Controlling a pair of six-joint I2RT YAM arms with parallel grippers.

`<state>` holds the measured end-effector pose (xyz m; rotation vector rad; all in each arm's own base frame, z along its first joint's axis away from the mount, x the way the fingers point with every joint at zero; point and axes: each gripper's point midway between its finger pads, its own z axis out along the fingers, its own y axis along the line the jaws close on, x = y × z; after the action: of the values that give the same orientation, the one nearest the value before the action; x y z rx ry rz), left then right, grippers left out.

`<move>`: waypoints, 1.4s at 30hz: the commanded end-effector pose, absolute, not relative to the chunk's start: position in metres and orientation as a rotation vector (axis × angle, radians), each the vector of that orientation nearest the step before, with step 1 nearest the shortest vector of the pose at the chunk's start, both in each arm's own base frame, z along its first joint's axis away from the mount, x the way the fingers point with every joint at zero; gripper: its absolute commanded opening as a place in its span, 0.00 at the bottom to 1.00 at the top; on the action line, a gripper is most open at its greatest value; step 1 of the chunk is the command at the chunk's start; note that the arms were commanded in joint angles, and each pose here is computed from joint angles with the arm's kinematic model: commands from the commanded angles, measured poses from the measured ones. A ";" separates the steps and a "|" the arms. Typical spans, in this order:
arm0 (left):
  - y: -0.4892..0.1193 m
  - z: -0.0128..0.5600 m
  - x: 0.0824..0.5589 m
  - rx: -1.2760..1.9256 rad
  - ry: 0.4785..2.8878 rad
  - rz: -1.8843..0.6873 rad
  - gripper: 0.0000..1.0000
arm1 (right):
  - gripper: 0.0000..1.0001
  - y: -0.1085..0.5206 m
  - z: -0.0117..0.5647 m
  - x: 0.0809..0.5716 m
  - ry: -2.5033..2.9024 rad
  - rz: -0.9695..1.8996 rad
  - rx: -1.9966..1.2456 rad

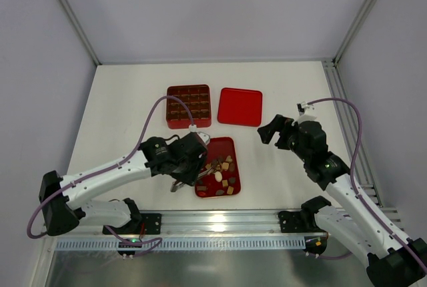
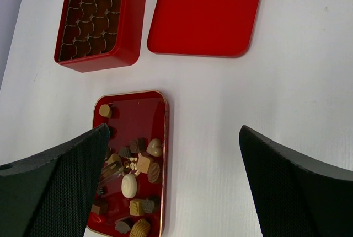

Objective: Pack the chocolate

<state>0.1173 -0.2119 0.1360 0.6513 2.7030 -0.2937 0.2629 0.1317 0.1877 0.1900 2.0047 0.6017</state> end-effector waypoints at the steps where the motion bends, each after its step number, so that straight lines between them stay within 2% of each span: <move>1: -0.218 0.136 0.120 0.644 2.688 -0.314 0.43 | 1.00 0.134 0.200 0.265 1.955 0.630 0.190; 16: -0.219 0.133 0.121 0.668 2.698 -0.290 0.41 | 1.00 0.135 0.196 0.265 1.959 0.635 0.192; 21: -0.219 0.133 0.121 0.672 2.699 -0.281 0.38 | 1.00 0.135 0.196 0.265 1.957 0.634 0.193; 42: -0.221 0.162 0.126 0.673 2.653 -0.299 0.31 | 1.00 0.134 0.197 0.264 1.954 0.633 0.193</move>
<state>0.1215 -0.2167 0.1459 0.6642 2.7000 -0.2805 0.2620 0.1316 0.1874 0.1933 2.0003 0.6063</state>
